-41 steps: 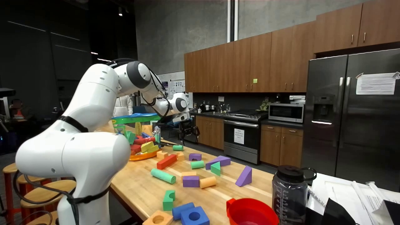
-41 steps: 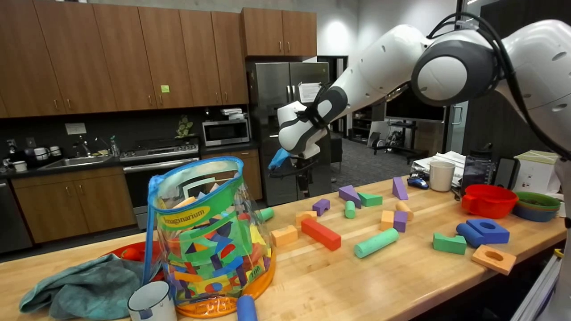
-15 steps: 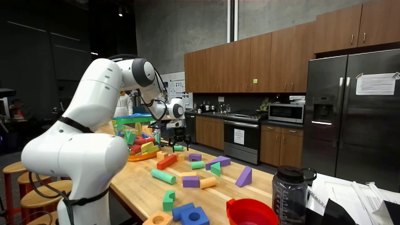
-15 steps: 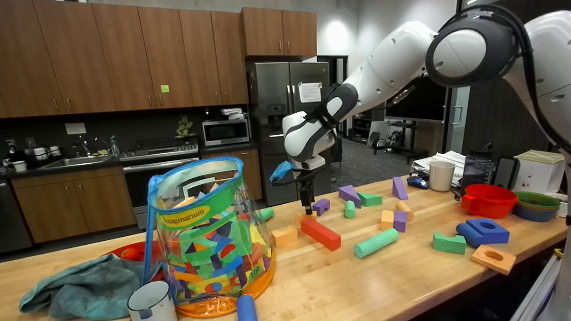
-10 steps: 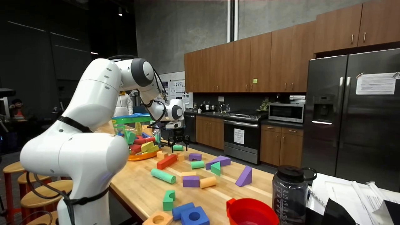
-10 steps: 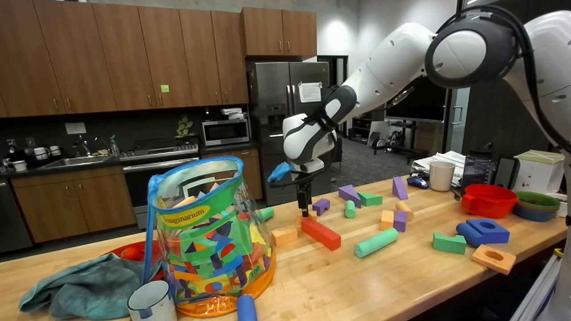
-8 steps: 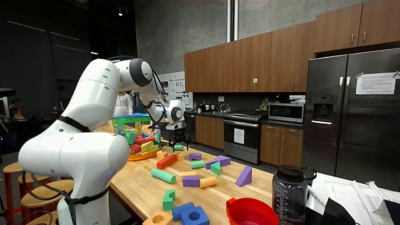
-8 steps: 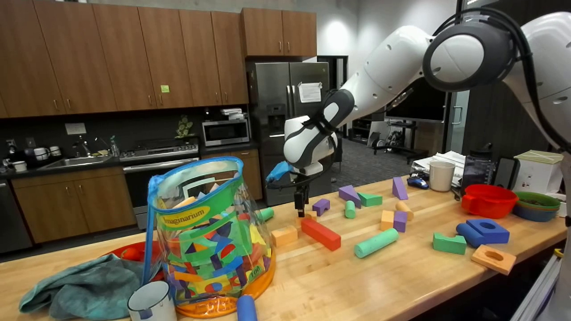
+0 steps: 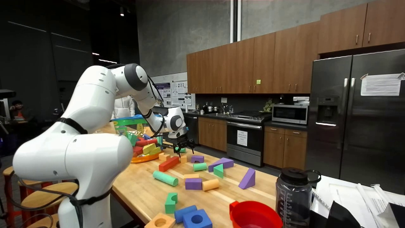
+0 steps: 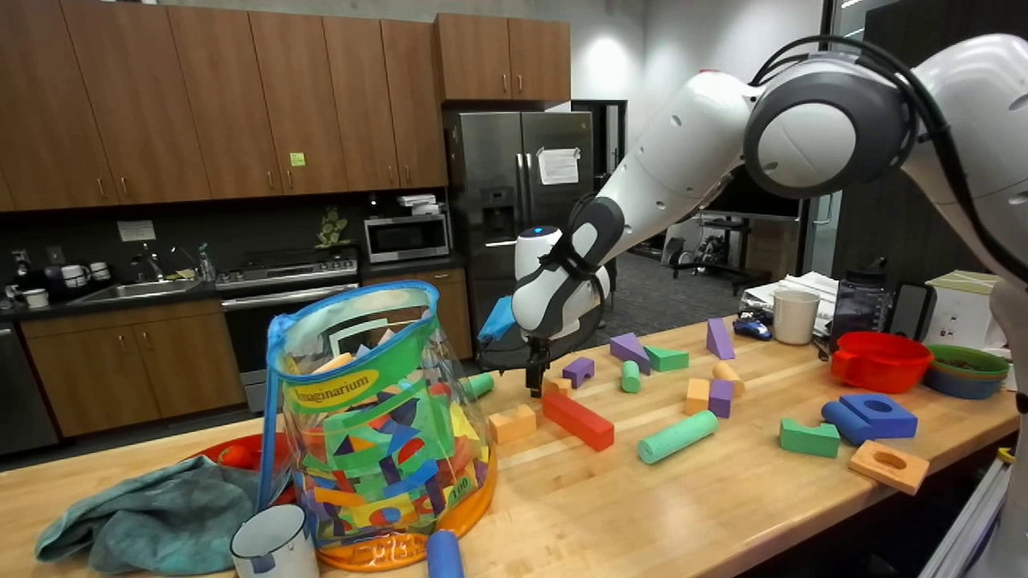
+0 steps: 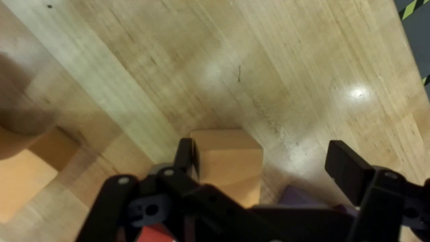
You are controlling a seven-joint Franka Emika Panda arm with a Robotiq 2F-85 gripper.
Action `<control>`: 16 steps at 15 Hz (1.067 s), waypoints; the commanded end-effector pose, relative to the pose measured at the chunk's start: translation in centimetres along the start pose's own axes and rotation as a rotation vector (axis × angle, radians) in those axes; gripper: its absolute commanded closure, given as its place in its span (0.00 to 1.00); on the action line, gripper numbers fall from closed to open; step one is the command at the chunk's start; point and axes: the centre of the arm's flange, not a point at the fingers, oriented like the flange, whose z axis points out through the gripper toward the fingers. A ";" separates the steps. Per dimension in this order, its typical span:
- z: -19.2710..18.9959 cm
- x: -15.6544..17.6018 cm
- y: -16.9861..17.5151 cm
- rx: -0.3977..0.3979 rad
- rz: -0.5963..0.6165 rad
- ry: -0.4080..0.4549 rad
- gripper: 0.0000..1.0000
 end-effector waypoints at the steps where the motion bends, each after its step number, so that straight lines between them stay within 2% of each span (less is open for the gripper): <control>1: -0.7 1.0 -0.7 0.064 0.038 0.023 0.00; 6: -1.4 2.5 -2.9 0.124 0.072 0.093 0.00; 7: -1.3 2.8 -2.9 0.127 0.066 0.112 0.25; 9: -1.3 3.1 -2.6 0.128 0.058 0.141 0.31; 14: -0.8 3.1 -1.5 0.127 0.032 0.178 0.70; 16: -0.7 3.0 -1.1 0.124 0.022 0.184 0.75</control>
